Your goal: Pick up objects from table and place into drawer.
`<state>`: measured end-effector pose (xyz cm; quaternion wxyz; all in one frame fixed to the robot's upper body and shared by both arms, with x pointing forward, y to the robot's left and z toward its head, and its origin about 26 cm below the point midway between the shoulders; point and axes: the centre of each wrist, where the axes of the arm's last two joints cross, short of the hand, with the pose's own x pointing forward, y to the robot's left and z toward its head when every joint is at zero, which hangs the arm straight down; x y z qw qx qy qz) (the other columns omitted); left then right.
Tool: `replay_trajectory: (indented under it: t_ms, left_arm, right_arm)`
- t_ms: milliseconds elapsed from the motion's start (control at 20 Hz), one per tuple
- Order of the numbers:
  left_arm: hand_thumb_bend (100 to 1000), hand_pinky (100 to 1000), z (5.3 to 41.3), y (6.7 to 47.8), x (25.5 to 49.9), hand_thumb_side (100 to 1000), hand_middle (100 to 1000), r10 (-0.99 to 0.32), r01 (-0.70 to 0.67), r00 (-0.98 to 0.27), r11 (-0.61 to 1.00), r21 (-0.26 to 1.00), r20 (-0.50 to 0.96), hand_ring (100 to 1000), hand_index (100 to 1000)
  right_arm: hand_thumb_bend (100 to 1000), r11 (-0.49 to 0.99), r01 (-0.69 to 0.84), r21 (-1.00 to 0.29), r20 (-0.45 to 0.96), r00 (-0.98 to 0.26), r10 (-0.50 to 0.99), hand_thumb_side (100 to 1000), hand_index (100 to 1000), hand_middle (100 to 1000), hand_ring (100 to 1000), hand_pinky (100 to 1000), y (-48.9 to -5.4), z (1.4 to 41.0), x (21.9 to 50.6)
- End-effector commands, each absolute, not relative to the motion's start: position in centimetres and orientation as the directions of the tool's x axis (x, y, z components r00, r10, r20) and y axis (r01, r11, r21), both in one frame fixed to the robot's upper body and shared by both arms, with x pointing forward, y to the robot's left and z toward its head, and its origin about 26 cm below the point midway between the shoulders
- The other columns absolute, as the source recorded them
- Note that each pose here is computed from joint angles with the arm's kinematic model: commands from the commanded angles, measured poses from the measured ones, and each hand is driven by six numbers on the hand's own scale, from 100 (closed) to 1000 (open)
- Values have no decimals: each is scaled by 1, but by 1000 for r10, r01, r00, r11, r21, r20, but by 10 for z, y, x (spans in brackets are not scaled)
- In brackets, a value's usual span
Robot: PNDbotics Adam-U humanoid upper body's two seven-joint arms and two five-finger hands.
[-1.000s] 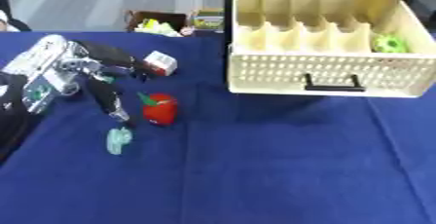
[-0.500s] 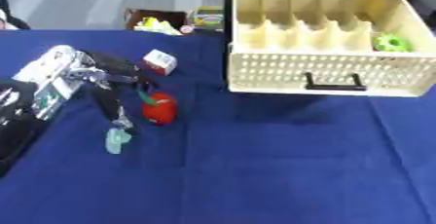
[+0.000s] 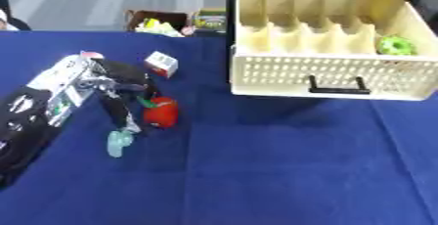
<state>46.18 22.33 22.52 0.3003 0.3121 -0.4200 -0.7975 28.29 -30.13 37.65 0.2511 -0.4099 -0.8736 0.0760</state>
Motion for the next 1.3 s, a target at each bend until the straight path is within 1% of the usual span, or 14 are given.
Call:
replay_trajectory:
  t_ms: [50,100,150,200,250,300,350,400,500,650,700,750,800,1300]
  left_arm:
    - [400,243,234,224,462,489,517,-747,192,-621,-440,877,-238,492,769]
    - [379,232,235,224,462,483,500,-748,189,-621,-432,882,-233,484,736]
    - [339,216,235,225,461,474,483,-750,187,-620,-425,886,-230,471,694]
    - [317,210,236,225,461,467,472,-753,184,-618,-418,889,-226,465,676]
    - [272,197,236,225,461,453,454,-755,181,-616,-412,893,-224,453,643]
    - [260,194,237,226,460,452,449,-758,178,-615,-405,897,-220,451,628]
    - [209,185,239,226,460,451,436,-761,176,-613,-397,901,-215,441,601]
    - [192,182,240,226,459,445,431,-765,175,-610,-387,905,-209,438,597]
    - [100,164,243,227,458,379,409,-773,173,-603,-369,913,-198,422,572]
    - [100,159,248,229,456,373,412,-790,172,-587,-338,925,-179,424,581]
    - [100,159,250,229,456,350,414,-793,173,-583,-330,928,-174,424,584]
    - [100,158,252,230,455,288,418,-797,173,-580,-324,930,-169,425,591]
    - [100,156,254,230,454,250,413,-800,173,-577,-317,932,-165,424,587]
    - [100,130,283,241,438,245,388,-829,157,-547,-240,958,-118,400,554]
  right_arm:
    - [504,649,691,-319,360,-544,758,1000,854,100,193,100,-303,384,277]
    - [503,650,690,-318,362,-545,756,1000,853,100,193,100,-302,384,277]
    - [503,650,690,-318,364,-544,755,1000,853,100,193,100,-302,384,278]
    - [503,651,690,-317,367,-544,755,1000,853,100,193,100,-302,384,278]
    - [502,651,690,-317,369,-542,755,1000,854,100,193,100,-301,384,278]
    - [502,650,690,-317,370,-541,755,1000,854,100,193,100,-301,384,278]
    - [502,650,690,-318,372,-540,755,1000,854,100,193,100,-301,384,278]
    - [502,650,690,-319,374,-538,755,1000,854,100,193,100,-301,383,278]
    - [501,649,690,-320,377,-536,755,1000,854,100,193,100,-301,383,278]
    - [501,648,691,-320,381,-532,756,1000,854,100,193,100,-301,383,278]
    - [501,647,692,-320,382,-530,757,1000,854,100,193,100,-302,382,278]
    - [501,646,693,-320,383,-529,757,1000,854,100,193,100,-302,382,278]
    - [500,645,694,-320,384,-528,758,1000,854,100,193,100,-302,382,278]
    - [500,632,705,-321,387,-512,767,1000,854,100,189,100,-304,380,278]
